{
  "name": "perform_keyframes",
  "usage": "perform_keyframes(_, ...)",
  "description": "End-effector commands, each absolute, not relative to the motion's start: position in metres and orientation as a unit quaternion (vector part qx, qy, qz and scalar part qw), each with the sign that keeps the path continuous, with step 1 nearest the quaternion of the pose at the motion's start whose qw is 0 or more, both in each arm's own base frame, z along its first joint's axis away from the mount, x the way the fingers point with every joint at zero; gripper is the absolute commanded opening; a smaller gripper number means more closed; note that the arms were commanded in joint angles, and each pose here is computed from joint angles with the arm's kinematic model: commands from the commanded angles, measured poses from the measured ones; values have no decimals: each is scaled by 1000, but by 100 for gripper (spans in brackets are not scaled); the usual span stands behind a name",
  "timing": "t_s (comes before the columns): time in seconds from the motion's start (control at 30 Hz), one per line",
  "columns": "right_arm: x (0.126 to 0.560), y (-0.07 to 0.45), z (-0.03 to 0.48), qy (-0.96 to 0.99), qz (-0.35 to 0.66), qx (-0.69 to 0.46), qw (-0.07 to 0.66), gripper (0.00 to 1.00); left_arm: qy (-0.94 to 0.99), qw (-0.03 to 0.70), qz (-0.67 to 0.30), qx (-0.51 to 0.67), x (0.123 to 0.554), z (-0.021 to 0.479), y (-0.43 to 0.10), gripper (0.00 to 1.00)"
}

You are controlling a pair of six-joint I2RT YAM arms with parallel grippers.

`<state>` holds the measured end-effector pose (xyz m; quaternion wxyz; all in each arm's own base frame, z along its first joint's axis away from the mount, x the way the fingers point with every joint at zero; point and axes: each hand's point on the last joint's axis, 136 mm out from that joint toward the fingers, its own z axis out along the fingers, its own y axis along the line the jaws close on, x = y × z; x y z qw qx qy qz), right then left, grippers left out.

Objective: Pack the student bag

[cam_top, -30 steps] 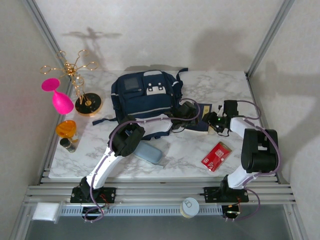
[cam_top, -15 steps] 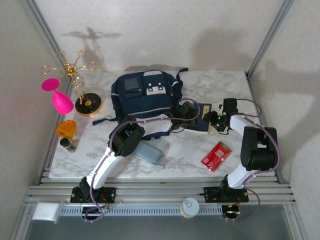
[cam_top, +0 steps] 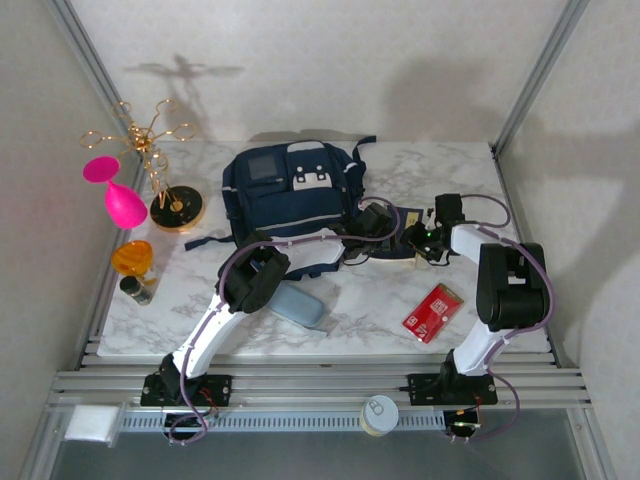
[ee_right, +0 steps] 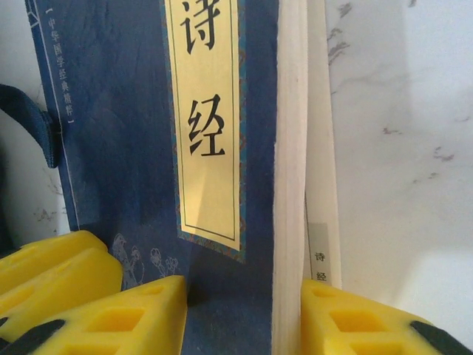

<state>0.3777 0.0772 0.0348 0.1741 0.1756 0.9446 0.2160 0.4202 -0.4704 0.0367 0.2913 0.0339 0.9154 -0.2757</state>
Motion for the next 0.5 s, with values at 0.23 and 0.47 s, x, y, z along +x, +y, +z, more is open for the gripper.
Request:
perform_keyframes(0.23,380,69,65,947,188,159,207,37,944,252,-208,33,409,-17,-442,30)
perform_keyframes(0.47,376,82,60,947,219,143,185,27,945,251,-209,34,408,-18,-442,30)
